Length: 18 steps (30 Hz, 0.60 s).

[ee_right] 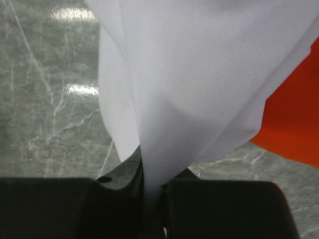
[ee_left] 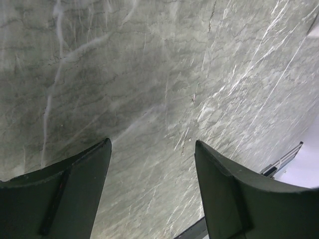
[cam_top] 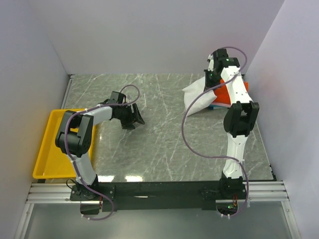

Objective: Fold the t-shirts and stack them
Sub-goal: Neatly place the folded tshirt to the corner

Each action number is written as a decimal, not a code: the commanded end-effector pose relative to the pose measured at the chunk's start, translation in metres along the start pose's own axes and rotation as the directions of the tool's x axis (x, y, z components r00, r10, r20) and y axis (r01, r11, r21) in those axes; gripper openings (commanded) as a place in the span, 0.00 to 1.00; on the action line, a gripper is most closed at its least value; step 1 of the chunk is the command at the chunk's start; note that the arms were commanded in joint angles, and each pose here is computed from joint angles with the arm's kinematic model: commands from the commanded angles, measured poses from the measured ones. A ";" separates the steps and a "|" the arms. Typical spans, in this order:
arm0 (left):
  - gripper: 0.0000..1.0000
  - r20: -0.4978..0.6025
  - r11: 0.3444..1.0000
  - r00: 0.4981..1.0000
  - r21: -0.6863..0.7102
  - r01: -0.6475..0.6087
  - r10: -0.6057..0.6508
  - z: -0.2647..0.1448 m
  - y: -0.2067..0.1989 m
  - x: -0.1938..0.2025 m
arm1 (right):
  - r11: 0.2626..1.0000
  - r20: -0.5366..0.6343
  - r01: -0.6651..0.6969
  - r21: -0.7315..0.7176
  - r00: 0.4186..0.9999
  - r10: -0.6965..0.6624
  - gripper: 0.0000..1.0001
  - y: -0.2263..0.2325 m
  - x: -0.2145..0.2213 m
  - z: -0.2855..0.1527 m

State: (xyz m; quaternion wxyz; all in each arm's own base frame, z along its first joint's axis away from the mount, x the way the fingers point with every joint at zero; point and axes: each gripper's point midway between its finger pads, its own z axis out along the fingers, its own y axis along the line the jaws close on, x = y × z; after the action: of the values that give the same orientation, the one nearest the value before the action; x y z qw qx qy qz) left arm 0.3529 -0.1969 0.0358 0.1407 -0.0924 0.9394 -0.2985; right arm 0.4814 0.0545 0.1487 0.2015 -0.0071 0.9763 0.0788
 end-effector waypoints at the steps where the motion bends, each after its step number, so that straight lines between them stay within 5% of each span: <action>1: 0.76 -0.036 0.995 0.999 -0.096 -0.005 0.001 0.007 0.032 0.018 | 1.000 0.127 -0.017 0.006 0.992 0.016 0.00 -0.005 -0.027 -0.044; 18: 0.75 -0.052 0.995 0.998 -0.101 0.021 -0.026 0.010 0.041 0.033 | 0.966 0.344 -0.094 -0.241 0.922 0.175 0.00 -0.004 -0.081 -0.118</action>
State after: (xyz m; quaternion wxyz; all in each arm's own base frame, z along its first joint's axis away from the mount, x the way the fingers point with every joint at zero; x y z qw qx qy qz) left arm 0.3511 -0.1962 0.0357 0.1576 -0.0898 0.9332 -0.3102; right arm 0.5057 0.0315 0.2183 0.2867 0.0574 0.9428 0.1600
